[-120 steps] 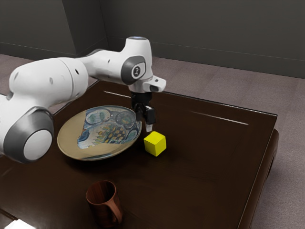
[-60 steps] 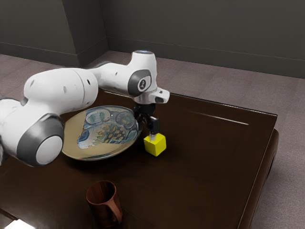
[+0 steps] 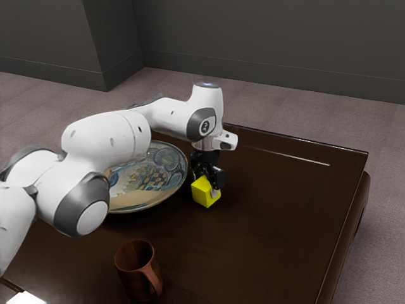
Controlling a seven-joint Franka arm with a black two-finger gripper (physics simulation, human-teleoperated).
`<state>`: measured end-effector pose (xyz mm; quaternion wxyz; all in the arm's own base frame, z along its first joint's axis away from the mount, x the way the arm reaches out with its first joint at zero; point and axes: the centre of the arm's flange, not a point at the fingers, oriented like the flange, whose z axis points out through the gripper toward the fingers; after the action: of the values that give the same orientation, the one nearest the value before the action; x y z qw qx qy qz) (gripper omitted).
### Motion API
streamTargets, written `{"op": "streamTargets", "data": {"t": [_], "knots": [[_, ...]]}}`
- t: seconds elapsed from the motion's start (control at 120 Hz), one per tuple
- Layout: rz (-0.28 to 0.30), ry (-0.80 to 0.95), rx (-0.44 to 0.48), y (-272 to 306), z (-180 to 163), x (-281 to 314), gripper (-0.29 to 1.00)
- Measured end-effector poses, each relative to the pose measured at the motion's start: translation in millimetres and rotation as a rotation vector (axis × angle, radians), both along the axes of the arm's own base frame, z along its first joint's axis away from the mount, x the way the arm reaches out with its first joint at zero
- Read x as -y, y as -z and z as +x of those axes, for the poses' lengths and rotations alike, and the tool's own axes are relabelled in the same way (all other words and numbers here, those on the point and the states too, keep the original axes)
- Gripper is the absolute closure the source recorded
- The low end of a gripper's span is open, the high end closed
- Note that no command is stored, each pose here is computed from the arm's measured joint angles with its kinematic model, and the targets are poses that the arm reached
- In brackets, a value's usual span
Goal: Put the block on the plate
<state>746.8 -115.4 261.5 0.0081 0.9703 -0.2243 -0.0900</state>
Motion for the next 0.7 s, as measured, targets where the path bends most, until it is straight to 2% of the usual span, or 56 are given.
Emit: {"op": "streamTargets", "data": {"t": [0.45, 0.7], "knots": [[-0.024, -0.046, -0.012, 19.0, -0.6, 2.0, 0.06], [-0.020, -0.049, 0.009, 0.0, -0.3, 7.8, 0.24]]}}
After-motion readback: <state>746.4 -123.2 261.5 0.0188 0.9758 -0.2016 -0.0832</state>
